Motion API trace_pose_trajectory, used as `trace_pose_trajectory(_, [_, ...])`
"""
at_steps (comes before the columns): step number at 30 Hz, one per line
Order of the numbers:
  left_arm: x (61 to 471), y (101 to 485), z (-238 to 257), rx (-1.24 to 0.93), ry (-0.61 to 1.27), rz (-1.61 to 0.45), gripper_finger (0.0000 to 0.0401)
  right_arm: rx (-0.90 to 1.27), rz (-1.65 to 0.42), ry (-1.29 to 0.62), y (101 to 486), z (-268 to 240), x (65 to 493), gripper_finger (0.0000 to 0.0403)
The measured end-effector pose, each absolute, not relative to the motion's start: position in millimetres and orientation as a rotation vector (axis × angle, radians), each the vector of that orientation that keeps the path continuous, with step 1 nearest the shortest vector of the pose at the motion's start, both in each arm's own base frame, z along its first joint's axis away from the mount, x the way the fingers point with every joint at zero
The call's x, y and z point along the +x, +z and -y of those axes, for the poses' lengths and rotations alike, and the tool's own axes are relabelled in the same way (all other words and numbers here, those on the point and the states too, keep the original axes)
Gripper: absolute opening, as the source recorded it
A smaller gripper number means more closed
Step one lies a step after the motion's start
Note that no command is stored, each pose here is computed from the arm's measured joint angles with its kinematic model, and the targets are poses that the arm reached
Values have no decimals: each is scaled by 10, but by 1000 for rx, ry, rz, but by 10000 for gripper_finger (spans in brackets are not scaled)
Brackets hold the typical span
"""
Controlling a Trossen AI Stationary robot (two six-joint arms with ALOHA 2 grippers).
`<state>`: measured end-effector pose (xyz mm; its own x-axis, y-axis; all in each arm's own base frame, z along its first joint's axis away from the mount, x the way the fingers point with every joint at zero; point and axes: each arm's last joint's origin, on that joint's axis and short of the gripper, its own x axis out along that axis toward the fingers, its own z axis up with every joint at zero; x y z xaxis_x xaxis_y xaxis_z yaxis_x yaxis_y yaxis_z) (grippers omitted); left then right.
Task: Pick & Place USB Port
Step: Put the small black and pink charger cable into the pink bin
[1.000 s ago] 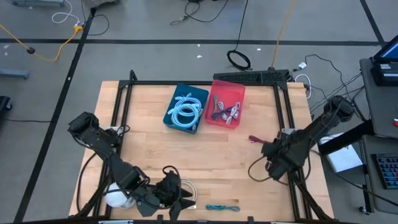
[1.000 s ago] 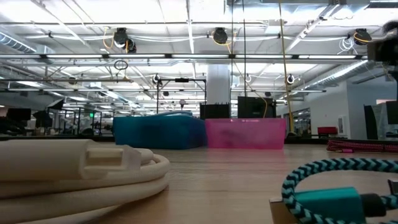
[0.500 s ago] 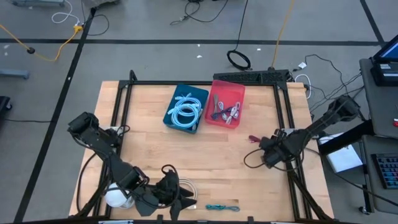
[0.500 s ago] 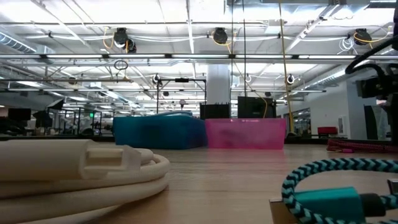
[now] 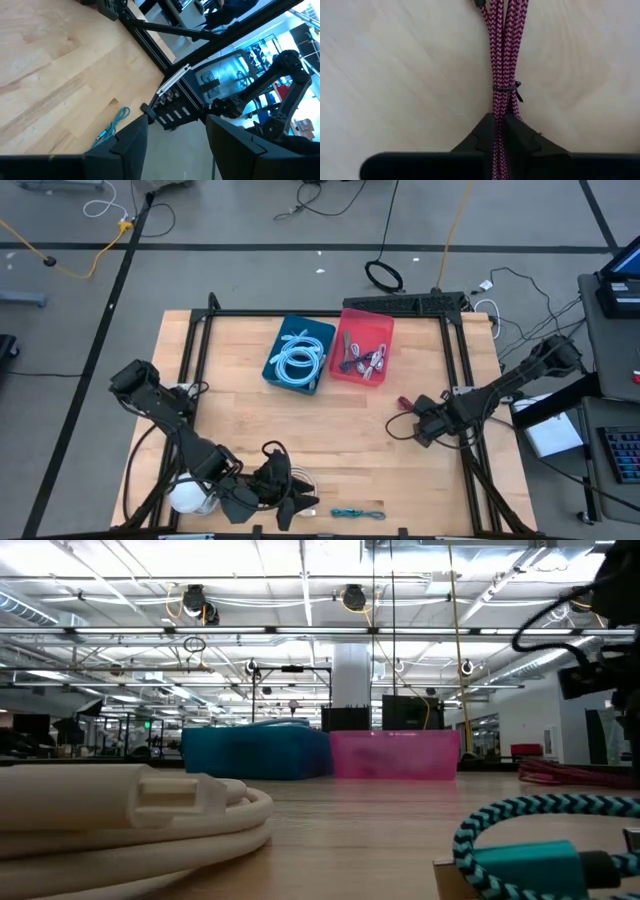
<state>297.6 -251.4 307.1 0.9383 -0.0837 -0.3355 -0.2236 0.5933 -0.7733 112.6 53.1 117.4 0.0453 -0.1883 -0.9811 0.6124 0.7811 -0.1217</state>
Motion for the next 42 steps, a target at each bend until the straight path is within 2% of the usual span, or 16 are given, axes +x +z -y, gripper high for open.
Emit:
trace_pose_trajectory(6, [2984, 3072, 2504, -916, 80, -357, 202, 625, -1154, -558, 1469, -697, 1458, 5])
trace_pose_trajectory(10, [2998, 3068, 2486, -892, 74, -367, 202, 863, -682, -409, 2047, -829, 1851, 3])
trace_pose_trajectory(13, [3023, 3054, 2459, -869, 46, -406, 202, 948, -369, -366, 2449, -813, 2037, 3])
trace_pose_trajectory(16, [3058, 3031, 2411, -835, 21, -452, 202, 1015, -114, -455, 2795, -667, 2137, 2])
trace_pose_trajectory(22, [3048, 3138, 2245, -733, -24, -493, 202, 1015, 96, -739, 2967, -133, 2320, 1])
trace_pose_trajectory(26, [2886, 3325, 2036, -623, -7, -519, 202, 1101, 130, -887, 2812, 260, 2449, 1])
trace_pose_trajectory(30, [2653, 3518, 1853, -550, 15, -540, 202, 1199, 58, -953, 2547, 566, 2612, 1])
trace_pose_trajectory(36, [2344, 3809, 1716, -507, 31, -444, 202, 1257, -138, -1010, 2094, 723, 2810, 1])
trace_pose_trajectory(42, [2113, 3896, 1720, -477, 91, -394, 202, 1243, -364, -1038, 1815, 769, 2823, 1])
